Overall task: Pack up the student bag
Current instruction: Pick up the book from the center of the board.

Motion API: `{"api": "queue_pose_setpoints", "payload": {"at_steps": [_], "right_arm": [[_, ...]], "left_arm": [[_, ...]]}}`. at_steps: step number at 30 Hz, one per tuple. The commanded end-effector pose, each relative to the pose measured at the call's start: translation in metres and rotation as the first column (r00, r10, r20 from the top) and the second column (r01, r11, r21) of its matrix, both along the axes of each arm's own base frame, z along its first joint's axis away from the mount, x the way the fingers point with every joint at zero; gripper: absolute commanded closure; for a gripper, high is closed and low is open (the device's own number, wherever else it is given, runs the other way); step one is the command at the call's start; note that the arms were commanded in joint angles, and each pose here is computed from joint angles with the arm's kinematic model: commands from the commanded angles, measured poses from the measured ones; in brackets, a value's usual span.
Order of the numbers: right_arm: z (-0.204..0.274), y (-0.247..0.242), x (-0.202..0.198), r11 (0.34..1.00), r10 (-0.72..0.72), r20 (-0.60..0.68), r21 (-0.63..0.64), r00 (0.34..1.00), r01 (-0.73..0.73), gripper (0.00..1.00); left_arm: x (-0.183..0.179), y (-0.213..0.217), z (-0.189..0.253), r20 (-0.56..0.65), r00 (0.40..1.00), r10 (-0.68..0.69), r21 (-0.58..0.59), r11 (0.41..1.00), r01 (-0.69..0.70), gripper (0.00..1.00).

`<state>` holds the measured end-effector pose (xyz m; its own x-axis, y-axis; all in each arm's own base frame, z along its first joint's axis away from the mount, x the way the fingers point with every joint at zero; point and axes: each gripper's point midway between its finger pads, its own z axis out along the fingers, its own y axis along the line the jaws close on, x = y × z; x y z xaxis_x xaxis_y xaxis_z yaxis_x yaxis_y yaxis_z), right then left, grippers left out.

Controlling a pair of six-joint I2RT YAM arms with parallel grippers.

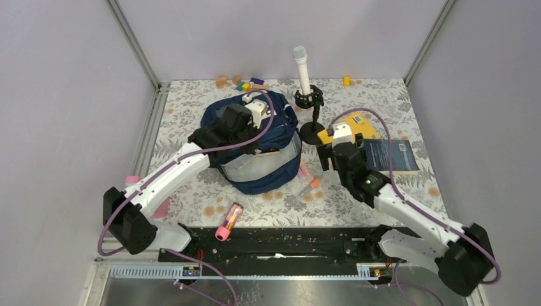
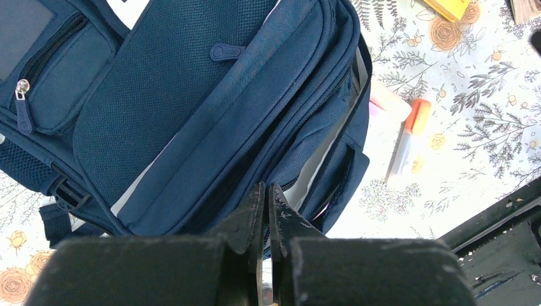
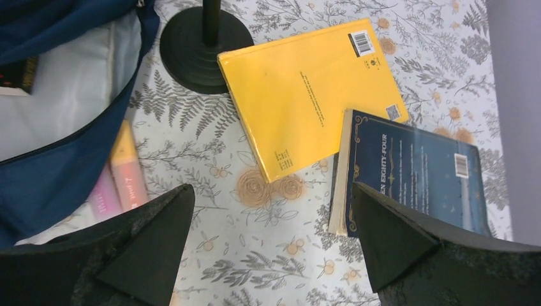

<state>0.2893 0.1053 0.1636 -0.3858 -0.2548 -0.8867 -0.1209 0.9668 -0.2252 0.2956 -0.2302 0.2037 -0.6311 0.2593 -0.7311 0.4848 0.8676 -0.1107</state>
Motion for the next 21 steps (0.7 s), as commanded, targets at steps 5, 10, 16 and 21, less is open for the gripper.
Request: {"api": "queue_pose_setpoints", "payload": {"at_steps": [5, 10, 16, 21], "right_arm": [[-0.001, 0.01, 0.054, 0.948, -0.002, -0.063, -0.318, 0.998, -0.018, 0.0], [-0.023, 0.033, 0.071, 0.904, 0.103, -0.182, -0.392, 0.978, -0.169, 0.0], [-0.062, 0.028, 0.085, 0.801, 0.062, -0.324, -0.549, 0.944, -0.241, 0.02], [-0.086, 0.012, 0.091, 0.756, -0.001, -0.38, -0.605, 0.925, -0.248, 0.03]], "left_arm": [[0.005, 0.009, 0.046, 0.123, 0.991, 0.045, -0.06, 0.997, -0.037, 1.0], [0.002, 0.012, 0.054, 0.141, 0.989, 0.05, -0.071, 0.997, -0.04, 1.0], [0.003, 0.017, 0.054, 0.144, 0.987, 0.066, -0.053, 0.997, -0.059, 1.0], [0.008, 0.024, 0.049, 0.142, 0.985, 0.101, -0.012, 0.995, -0.101, 1.0]]}}
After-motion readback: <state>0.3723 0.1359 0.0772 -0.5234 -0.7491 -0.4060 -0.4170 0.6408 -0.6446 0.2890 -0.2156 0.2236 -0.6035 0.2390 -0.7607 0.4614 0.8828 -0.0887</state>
